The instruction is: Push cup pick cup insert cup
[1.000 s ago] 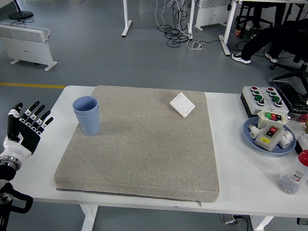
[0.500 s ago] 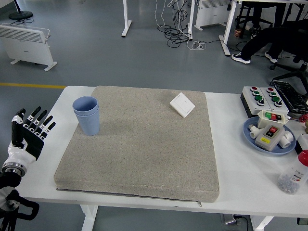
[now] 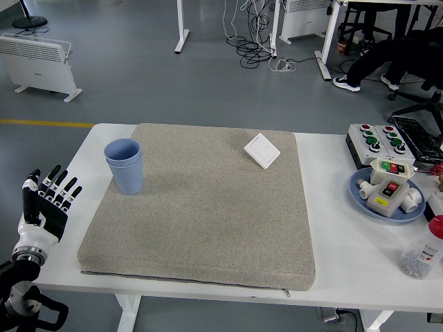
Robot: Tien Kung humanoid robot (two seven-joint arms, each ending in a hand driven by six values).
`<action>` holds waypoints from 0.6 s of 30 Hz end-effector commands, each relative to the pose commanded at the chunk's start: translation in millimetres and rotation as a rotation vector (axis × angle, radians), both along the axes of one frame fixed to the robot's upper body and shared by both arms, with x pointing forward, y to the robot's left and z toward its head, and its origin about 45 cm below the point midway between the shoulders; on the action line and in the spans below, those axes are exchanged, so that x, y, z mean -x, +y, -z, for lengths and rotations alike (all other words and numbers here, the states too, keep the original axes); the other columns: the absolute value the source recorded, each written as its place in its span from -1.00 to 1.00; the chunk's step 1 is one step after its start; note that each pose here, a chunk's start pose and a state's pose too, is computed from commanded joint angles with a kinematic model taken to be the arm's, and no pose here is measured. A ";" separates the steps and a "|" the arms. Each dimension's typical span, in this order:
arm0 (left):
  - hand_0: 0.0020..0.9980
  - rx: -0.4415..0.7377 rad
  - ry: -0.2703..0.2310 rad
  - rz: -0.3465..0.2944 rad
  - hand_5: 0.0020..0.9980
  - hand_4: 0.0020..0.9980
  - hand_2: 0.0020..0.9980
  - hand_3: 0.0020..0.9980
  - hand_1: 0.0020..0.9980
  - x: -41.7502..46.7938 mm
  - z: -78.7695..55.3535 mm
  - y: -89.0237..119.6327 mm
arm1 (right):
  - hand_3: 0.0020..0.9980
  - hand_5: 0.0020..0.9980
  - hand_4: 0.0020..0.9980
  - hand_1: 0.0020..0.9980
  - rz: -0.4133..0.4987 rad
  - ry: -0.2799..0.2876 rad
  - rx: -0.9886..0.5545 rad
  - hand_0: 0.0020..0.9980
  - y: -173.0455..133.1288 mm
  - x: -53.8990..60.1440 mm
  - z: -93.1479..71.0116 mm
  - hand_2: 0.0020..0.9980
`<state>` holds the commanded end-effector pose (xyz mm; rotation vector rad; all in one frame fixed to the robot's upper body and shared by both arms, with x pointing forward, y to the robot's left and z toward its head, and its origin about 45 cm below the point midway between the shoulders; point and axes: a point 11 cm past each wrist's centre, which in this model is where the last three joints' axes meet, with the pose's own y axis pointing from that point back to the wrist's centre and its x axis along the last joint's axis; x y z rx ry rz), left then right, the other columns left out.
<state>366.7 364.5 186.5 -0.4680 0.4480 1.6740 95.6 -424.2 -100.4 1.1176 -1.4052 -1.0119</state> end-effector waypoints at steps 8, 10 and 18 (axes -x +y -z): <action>0.76 0.001 0.003 0.000 1.00 0.16 0.93 0.80 0.80 1.2 1.7 -0.3 | 0.13 -0.06 -0.74 0.37 0.000 -0.002 0.001 0.55 -0.7 -0.4 -0.3 0.36; 0.76 0.003 0.003 0.003 1.00 0.16 0.93 0.80 0.80 1.0 1.8 -1.1 | 0.13 -0.06 -0.74 0.37 0.001 -0.004 0.001 0.55 -0.8 -1.2 -0.5 0.36; 0.76 0.006 0.003 0.006 1.00 0.14 0.92 0.81 0.80 0.9 1.3 -2.3 | 0.13 -0.05 -0.75 0.37 0.003 -0.008 0.001 0.55 -0.9 -2.3 -0.8 0.36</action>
